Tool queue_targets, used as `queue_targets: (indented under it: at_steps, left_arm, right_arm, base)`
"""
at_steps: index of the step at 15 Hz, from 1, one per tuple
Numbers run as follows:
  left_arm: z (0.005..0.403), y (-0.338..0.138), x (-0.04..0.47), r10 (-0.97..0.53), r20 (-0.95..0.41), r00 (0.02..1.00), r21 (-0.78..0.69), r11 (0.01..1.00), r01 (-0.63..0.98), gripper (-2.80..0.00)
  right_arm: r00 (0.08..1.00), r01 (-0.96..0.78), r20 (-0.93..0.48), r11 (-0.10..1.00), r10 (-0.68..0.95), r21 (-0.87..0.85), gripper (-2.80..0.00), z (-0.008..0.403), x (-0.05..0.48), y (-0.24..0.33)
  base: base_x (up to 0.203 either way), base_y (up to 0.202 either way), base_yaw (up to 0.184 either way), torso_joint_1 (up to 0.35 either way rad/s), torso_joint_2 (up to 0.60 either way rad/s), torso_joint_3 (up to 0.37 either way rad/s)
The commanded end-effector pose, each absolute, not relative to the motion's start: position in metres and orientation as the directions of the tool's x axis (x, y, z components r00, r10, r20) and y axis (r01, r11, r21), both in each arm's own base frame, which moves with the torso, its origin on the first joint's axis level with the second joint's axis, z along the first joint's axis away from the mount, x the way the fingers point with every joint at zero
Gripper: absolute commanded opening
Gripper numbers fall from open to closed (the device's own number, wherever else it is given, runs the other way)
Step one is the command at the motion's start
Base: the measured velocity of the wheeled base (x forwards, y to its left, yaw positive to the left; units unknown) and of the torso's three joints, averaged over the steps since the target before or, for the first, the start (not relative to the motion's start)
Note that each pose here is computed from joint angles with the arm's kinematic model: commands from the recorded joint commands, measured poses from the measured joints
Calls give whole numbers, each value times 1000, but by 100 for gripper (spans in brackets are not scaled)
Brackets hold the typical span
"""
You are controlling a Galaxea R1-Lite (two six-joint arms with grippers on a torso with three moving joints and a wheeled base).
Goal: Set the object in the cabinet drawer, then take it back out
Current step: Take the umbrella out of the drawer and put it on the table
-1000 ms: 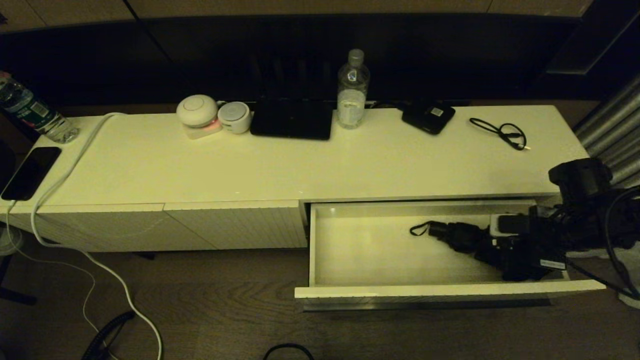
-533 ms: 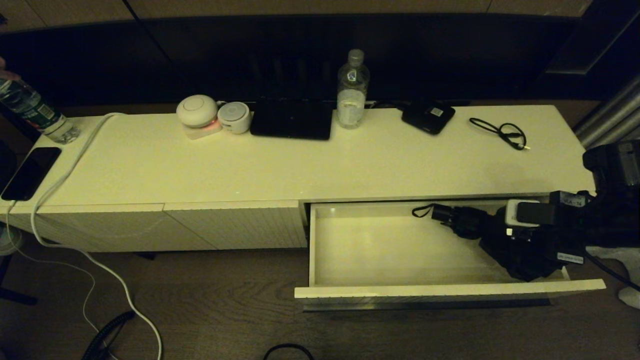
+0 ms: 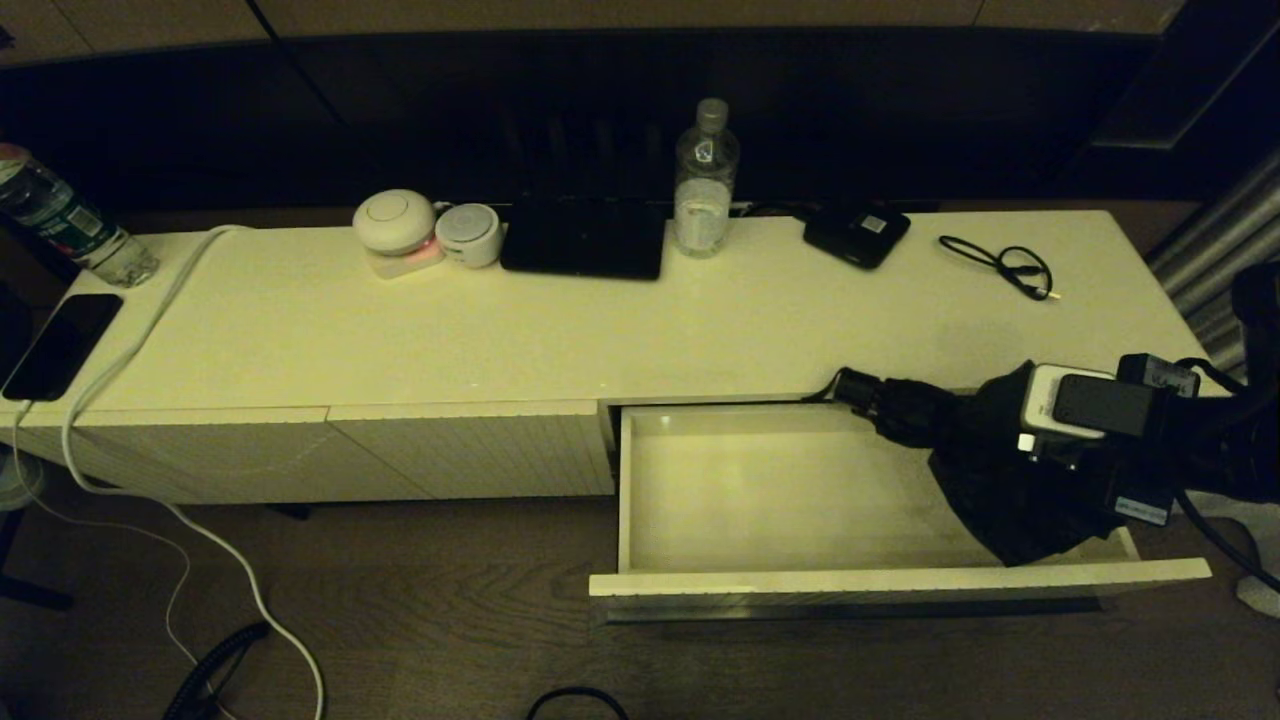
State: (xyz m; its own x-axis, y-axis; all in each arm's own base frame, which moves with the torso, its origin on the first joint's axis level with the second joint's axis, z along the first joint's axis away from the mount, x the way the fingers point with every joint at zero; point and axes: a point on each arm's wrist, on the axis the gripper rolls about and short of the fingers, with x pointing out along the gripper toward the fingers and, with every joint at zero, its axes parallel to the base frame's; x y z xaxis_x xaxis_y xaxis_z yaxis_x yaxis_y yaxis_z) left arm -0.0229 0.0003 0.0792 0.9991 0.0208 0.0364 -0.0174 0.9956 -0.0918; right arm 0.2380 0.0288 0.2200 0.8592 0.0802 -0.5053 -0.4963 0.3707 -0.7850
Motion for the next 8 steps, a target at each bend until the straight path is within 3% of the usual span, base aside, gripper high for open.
queue_targets:
  at_steps: [1, 8]
  left_arm:
    - [79, 0, -23, 21, 38, 999, -93, 996, -18, -280]
    - [79, 0, -23, 21, 38, 999, -93, 996, -18, -280]
  right_arm:
    - [887, -453, -446, 419, 120, -787, -280, 237, 233, 44]
    - [921, -330, -379, 686, 85, -648, -280, 256, 269, 100]
  base:
    - [0, 0, 0, 0, 0, 0]
    - [0, 0, 0, 0, 0, 0]
